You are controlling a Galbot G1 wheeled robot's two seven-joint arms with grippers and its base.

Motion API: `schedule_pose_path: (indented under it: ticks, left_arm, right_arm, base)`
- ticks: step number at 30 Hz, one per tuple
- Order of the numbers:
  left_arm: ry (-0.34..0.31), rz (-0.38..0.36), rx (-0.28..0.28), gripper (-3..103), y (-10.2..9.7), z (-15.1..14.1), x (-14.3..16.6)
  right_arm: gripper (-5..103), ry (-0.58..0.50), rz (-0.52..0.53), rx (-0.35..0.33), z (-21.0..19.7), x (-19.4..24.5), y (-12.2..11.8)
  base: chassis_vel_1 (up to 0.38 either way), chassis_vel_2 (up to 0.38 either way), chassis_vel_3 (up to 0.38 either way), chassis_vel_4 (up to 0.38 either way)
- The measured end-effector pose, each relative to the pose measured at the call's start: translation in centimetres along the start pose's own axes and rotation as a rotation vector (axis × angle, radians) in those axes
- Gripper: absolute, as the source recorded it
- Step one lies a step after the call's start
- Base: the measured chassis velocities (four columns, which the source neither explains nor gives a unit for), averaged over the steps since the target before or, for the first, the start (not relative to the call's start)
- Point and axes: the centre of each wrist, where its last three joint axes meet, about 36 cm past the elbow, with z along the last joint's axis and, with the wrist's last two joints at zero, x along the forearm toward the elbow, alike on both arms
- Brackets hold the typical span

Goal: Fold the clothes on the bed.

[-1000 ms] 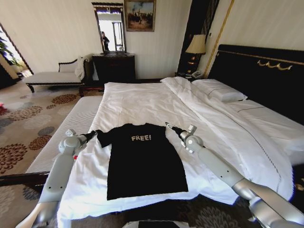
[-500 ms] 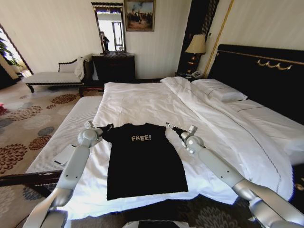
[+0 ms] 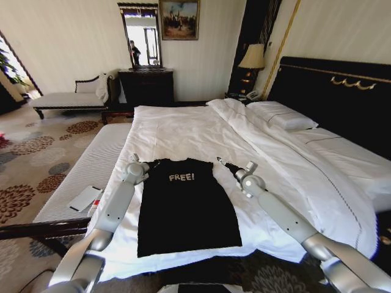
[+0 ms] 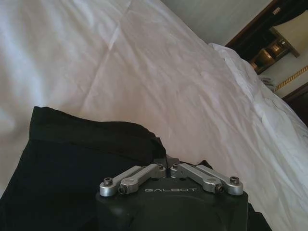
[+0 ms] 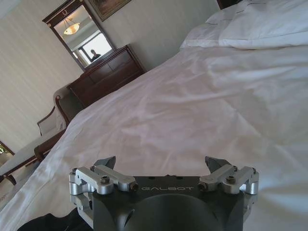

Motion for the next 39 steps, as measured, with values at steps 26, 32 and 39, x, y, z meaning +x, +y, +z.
schedule_pose_path:
  ticks: [26,32,39]
  left_arm:
    - [-0.065,-0.112,0.044,78,7.1,-3.6,5.6]
    - [-0.021,-0.113,0.075,97,8.3,-1.9,5.6]
    - [-0.014,-0.103,0.082,98,8.1,-1.2,5.5]
  right_arm:
    - [100,0.002,0.003,0.005,0.6,0.7,-0.1]
    - [100,0.006,0.003,0.009,0.7,0.6,0.0]
    - [100,0.008,0.005,0.012,0.9,0.7,0.0]
  base:
    - [0.0,0.0,0.0,0.0]
    - [0.0,0.0,0.0,0.0]
    - [0.0,0.0,0.0,0.0]
